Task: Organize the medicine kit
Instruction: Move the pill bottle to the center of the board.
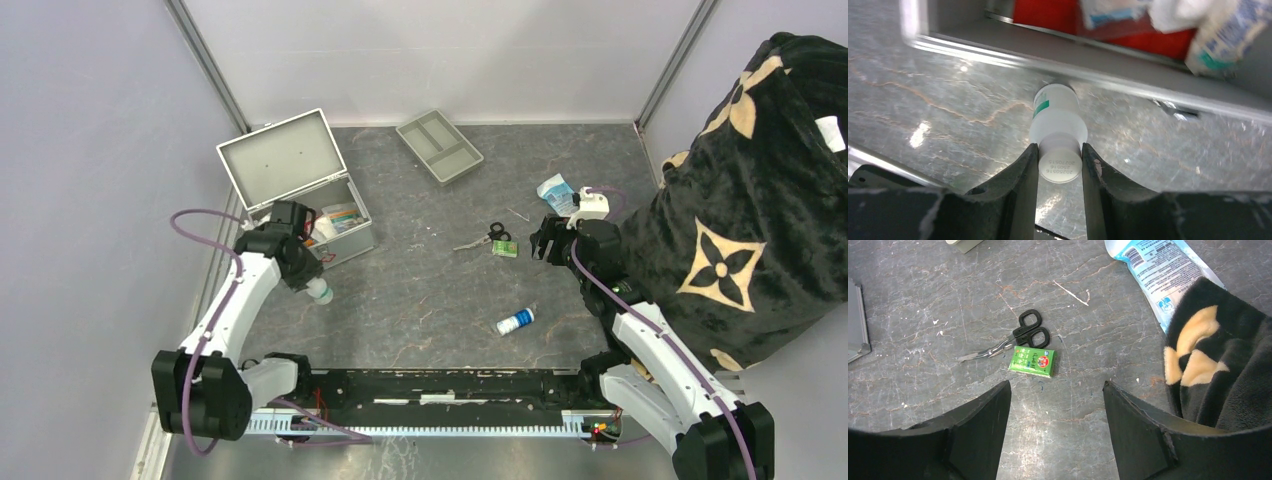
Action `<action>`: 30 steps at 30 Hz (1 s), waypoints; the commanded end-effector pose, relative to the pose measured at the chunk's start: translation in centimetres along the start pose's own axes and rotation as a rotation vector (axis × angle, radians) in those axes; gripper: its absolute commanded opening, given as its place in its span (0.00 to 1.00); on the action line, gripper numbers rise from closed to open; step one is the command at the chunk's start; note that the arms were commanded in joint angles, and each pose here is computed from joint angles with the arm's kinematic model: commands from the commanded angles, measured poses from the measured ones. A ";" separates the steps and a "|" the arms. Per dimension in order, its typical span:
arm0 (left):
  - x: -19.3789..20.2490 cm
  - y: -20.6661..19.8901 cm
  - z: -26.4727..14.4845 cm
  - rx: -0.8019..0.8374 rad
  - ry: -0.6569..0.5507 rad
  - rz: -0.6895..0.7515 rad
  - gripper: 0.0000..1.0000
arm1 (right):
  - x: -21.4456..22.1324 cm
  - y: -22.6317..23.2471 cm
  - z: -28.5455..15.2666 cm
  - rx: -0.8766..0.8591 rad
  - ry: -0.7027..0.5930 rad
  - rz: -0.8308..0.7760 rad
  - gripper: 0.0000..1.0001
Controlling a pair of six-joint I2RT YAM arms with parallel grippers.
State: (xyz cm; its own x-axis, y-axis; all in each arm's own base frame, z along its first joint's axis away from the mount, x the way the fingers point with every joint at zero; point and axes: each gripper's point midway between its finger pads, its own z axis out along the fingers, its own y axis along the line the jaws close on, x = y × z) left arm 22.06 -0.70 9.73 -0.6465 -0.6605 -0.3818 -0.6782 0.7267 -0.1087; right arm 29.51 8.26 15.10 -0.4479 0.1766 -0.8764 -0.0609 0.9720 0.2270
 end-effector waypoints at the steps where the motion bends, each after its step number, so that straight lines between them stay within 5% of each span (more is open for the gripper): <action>1: 0.8 -5.1 -2.0 0.174 -0.023 0.082 0.13 | -0.9 0.4 0.0 -0.018 -0.040 0.022 0.74; 14: 7.6 -16.6 -3.6 0.245 -0.072 0.474 0.21 | -1.2 0.3 -0.2 -0.007 -0.034 0.011 0.74; 18: 6.5 -17.1 -4.2 0.246 -0.118 0.489 0.47 | -1.4 0.0 -0.2 0.008 -0.031 0.000 0.74; 21: 5.4 -17.5 -5.5 0.265 -0.159 0.499 0.57 | -1.6 0.0 -0.1 0.013 -0.031 -0.001 0.74; 30: -1.2 -16.0 -9.4 0.243 -0.335 0.433 0.63 | -2.5 -0.1 0.2 0.033 -0.047 -0.008 0.74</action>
State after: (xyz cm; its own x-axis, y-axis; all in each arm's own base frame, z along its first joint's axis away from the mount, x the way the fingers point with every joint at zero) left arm 29.01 -17.34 16.31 -0.7696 -0.2090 -0.6033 -0.1918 0.9769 -0.0938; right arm 29.43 8.15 14.23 -0.4781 0.1672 -0.8622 -0.0490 0.9751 0.2163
